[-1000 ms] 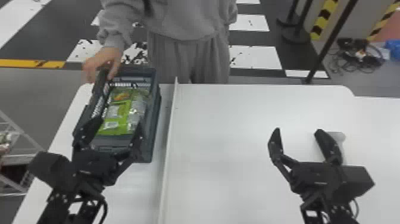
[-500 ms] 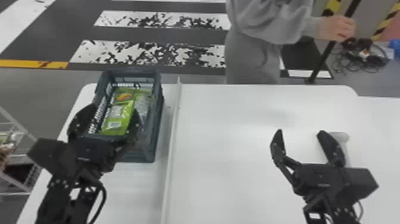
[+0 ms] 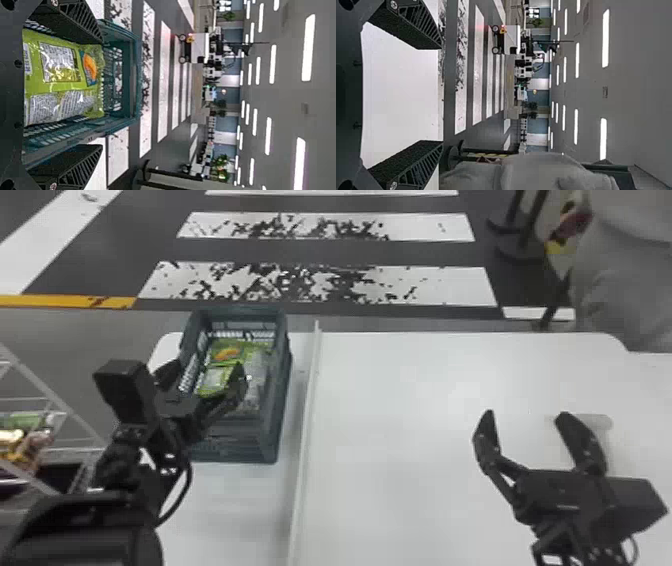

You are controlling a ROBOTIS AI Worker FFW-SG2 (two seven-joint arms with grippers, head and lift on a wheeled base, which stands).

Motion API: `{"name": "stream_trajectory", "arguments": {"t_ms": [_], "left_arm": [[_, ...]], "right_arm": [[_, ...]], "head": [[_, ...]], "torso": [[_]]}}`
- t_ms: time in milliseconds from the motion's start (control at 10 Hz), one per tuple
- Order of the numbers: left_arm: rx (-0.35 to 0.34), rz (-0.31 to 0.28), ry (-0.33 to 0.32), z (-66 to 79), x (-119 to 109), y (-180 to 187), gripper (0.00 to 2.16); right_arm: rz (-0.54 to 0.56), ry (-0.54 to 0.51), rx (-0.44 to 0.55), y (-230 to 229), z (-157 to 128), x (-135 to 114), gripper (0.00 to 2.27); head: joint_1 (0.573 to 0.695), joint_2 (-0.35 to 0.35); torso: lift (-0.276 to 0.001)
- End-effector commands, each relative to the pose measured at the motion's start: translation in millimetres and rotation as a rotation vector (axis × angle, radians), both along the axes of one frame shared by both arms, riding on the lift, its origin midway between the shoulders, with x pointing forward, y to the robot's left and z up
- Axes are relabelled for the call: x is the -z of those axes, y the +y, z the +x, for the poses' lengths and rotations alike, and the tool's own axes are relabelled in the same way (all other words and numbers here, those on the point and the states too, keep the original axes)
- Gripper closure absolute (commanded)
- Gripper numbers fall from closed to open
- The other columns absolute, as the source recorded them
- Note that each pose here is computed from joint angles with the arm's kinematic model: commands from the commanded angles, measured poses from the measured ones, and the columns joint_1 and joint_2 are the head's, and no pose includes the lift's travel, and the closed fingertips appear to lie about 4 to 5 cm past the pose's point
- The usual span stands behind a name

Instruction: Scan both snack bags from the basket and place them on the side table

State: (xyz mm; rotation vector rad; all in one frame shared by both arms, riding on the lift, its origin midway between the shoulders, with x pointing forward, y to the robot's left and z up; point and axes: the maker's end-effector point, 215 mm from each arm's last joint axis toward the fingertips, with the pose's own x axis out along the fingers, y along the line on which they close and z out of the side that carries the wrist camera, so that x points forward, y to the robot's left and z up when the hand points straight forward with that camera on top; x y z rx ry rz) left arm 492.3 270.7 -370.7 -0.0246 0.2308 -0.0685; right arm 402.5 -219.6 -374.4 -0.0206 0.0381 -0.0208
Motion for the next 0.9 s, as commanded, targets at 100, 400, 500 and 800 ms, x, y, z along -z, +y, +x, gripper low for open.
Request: {"name": "stream_trajectory", "arguments": {"t_ms": [100,400,500,800], "left_arm": [[-0.017,-0.017,0.169,26.3,30.7,9.5,0.06],[-0.015,-0.018,0.32,52.8,55.0,8.2,0.06],[-0.017,-0.01,0.357,58.0,63.3,8.1,0.07],[0.011,-0.012,0.506,65.3,99.1,-4.3,0.14]], "right_arm": [[-0.007,0.02,0.001,-0.8,0.9,6.2,0.08],[-0.01,0.03,0.008,-5.1,1.5,11.3,0.08],[-0.01,0.035,0.008,-5.1,1.7,13.2,0.08],[-0.013,0.04,0.012,-7.6,2.8,16.6,0.08]], "head": [[0.695,0.07],[0.695,0.07],[0.695,0.068],[0.695,0.056]], "torso": [[-0.075],[-0.075],[-0.075],[-0.075]]}}
